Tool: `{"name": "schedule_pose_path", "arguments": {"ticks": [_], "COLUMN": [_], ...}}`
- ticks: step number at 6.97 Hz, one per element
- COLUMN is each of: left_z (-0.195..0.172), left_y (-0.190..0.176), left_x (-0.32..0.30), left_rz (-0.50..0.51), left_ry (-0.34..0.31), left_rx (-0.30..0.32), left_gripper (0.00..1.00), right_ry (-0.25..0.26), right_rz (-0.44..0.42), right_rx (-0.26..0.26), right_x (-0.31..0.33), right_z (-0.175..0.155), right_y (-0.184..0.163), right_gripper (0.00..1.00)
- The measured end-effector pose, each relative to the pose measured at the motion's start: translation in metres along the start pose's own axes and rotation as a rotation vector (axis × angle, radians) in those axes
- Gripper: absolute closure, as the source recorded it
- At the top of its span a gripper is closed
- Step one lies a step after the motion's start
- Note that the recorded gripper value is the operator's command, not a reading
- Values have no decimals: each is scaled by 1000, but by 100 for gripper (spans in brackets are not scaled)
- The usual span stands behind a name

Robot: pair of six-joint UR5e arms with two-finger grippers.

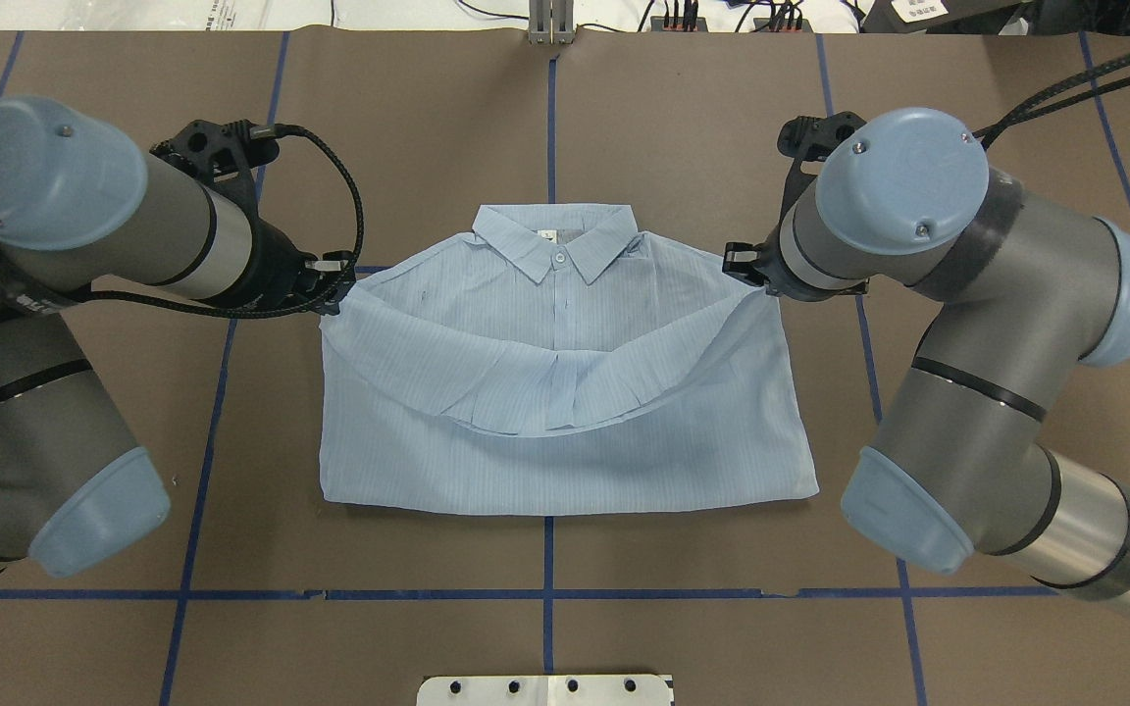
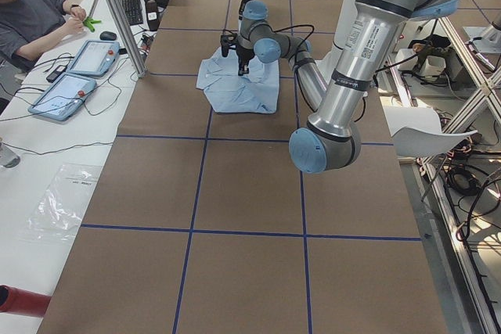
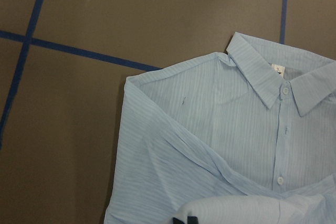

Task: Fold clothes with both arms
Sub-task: 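Release the hem near the collar and raise both grippers away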

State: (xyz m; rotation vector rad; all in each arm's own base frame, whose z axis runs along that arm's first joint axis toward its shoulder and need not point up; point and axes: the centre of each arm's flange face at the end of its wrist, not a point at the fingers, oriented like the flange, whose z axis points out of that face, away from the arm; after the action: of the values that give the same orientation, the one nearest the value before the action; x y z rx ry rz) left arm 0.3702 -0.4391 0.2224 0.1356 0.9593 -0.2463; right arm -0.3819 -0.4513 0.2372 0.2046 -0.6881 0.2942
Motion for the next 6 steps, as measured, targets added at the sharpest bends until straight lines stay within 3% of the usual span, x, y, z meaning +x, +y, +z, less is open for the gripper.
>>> {"name": "schedule_pose_path", "arguments": {"ticks": [6], "left_z": [73], "left_y": [-30], "left_x": [-5], "left_rz": [69], "left_ry": [-58], "left_rx": [8], "left_gripper": [100], "right_ry": [55], "right_rz": [-22], "right_rx": [16], "right_x": [19], "right_z": [52], "right_y": [-45], "right_gripper": [100]}}
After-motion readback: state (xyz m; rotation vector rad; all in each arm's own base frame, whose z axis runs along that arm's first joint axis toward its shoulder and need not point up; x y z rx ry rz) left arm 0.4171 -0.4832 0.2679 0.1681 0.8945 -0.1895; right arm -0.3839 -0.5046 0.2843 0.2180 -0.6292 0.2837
